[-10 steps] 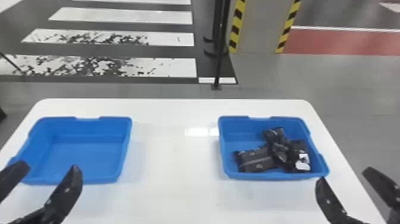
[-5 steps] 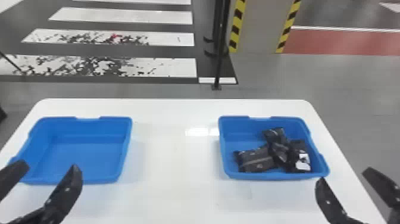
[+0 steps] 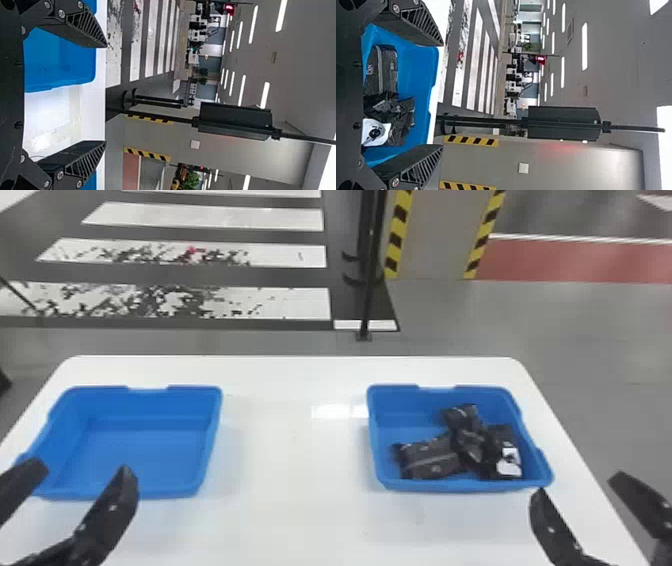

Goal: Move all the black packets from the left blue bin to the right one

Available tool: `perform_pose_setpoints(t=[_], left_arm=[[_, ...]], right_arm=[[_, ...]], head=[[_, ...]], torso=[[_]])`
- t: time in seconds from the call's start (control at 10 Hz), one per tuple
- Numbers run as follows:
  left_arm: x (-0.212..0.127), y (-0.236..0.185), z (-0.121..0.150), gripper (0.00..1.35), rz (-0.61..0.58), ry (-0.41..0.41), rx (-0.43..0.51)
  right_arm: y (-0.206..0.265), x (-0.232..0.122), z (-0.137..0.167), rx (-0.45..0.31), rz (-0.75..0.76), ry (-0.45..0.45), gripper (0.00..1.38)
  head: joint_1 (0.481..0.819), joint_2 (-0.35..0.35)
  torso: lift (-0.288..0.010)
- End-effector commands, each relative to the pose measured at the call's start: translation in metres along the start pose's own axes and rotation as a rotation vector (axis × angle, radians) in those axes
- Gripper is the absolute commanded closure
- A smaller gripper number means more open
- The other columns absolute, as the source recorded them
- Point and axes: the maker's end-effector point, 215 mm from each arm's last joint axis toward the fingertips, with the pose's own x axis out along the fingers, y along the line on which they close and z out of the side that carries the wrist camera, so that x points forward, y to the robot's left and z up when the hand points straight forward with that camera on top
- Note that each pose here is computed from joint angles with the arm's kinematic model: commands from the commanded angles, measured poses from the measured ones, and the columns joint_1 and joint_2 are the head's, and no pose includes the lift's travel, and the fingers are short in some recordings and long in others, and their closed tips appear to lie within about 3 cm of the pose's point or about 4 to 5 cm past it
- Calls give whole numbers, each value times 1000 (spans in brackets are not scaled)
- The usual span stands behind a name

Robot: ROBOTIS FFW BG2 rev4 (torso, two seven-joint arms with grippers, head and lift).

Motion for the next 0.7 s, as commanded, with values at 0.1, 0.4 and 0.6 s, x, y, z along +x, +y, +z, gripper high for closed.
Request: perform_pose_setpoints(t=[0.1, 0.4, 0.6], left_arm=[[0, 0, 0, 185, 1, -1, -1], [0, 0, 0, 185, 1, 0, 1], [0, 0, 0, 185, 1, 0, 1]], right_arm=[[0, 0, 1, 0, -2, -3, 114], [0, 0, 0, -1, -1, 0, 114], [0, 0, 0, -1, -1, 0, 114]], head=[[695, -63], [695, -62], [695, -62]], torso=[[-121], [-121], [-121]])
